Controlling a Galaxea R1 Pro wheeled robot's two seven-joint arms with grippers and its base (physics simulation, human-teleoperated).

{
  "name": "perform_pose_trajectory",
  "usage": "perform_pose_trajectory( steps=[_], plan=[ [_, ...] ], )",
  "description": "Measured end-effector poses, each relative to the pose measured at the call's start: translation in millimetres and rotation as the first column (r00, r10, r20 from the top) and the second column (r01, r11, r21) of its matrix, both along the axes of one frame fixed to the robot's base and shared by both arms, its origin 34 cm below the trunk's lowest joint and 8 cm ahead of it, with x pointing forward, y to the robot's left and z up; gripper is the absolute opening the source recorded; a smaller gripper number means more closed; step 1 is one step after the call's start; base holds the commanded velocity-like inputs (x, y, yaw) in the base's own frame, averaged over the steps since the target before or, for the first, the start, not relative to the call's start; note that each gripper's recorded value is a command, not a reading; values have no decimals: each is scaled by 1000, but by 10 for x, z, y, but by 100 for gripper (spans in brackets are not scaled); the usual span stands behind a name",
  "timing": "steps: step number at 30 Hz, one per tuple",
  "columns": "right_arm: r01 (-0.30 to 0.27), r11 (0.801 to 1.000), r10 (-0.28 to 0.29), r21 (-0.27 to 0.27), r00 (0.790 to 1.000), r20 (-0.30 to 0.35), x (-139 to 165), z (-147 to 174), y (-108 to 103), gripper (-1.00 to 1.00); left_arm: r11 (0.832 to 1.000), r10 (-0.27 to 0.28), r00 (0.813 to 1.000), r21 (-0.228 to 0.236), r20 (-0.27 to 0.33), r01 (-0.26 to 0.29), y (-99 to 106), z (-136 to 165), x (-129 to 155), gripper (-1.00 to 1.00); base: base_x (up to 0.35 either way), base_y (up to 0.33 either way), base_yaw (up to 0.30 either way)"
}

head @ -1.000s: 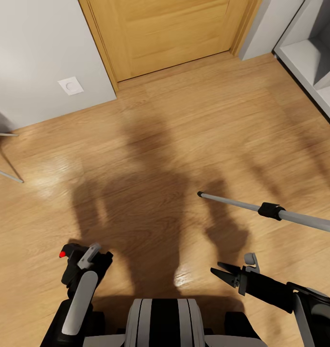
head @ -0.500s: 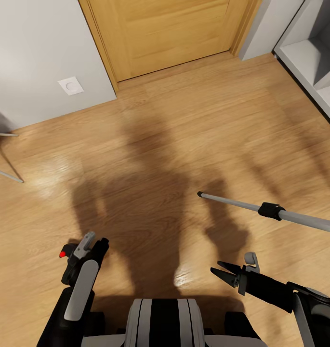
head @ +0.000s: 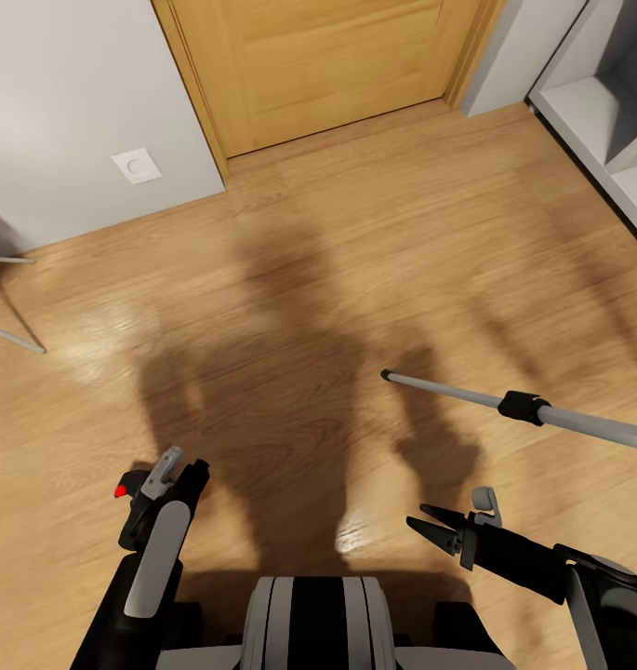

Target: Attach the digital camera to the camera tripod in the bedroom.

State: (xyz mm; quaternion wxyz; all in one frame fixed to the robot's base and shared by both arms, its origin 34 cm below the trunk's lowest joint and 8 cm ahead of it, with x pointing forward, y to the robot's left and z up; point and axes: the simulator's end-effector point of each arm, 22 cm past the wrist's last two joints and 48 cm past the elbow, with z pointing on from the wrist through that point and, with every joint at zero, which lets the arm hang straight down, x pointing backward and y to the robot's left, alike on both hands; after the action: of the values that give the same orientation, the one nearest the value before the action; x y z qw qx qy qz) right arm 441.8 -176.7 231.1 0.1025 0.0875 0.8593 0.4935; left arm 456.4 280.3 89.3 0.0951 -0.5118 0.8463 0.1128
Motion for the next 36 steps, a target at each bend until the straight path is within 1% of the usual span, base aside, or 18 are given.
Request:
perform_pose_trajectory(
  steps=[6, 9, 10, 11, 13, 17, 21, 36],
  plan=[
    [0, 1000, 0, -1, 1000, 0, -1, -2, -1, 100, 1000, 5, 1000, 7, -3, -5, 26, 2, -11, 100, 0, 0, 0],
    [0, 1000, 0, -1, 1000, 0, -1, -3, -1, 100, 1000, 19, 1000, 20, -3, -19, 59, 9, -22, 100, 0, 0, 0],
    [0, 1000, 0, -1, 1000, 0, 0, -2, -1, 100, 999, 37, 999, 37, -1, -37, 100, 20, -33, 100, 0, 0, 0],
    [0, 1000, 0, -2, 1000, 0, 0, -4, -2, 100, 989, 104, 994, 103, -13, -102, 236, 72, -118, 100, 0, 0, 0],
    [0, 1000, 0, -2, 1000, -1, -1, -5, -3, 100, 984, 129, 991, 127, -23, -125, 281, 95, -164, 100, 0, 0, 0],
    [0, 1000, 0, -2, 1000, 0, 0, -4, -2, 100, 976, 158, 987, 155, -35, -151, 329, 123, -220, 100, 0, 0, 0],
    [-1, 1000, 1, 0, 1000, -1, -2, -2, 3, 100, 972, 173, 984, 167, -40, -164, 350, 136, -249, 100, 0, 0, 0],
    [0, 1000, 0, 4, 1000, 0, -1, 4, 12, 100, 972, 178, 983, 167, -50, -167, 341, 110, -294, 100, 0, 0, 0]
  ],
)
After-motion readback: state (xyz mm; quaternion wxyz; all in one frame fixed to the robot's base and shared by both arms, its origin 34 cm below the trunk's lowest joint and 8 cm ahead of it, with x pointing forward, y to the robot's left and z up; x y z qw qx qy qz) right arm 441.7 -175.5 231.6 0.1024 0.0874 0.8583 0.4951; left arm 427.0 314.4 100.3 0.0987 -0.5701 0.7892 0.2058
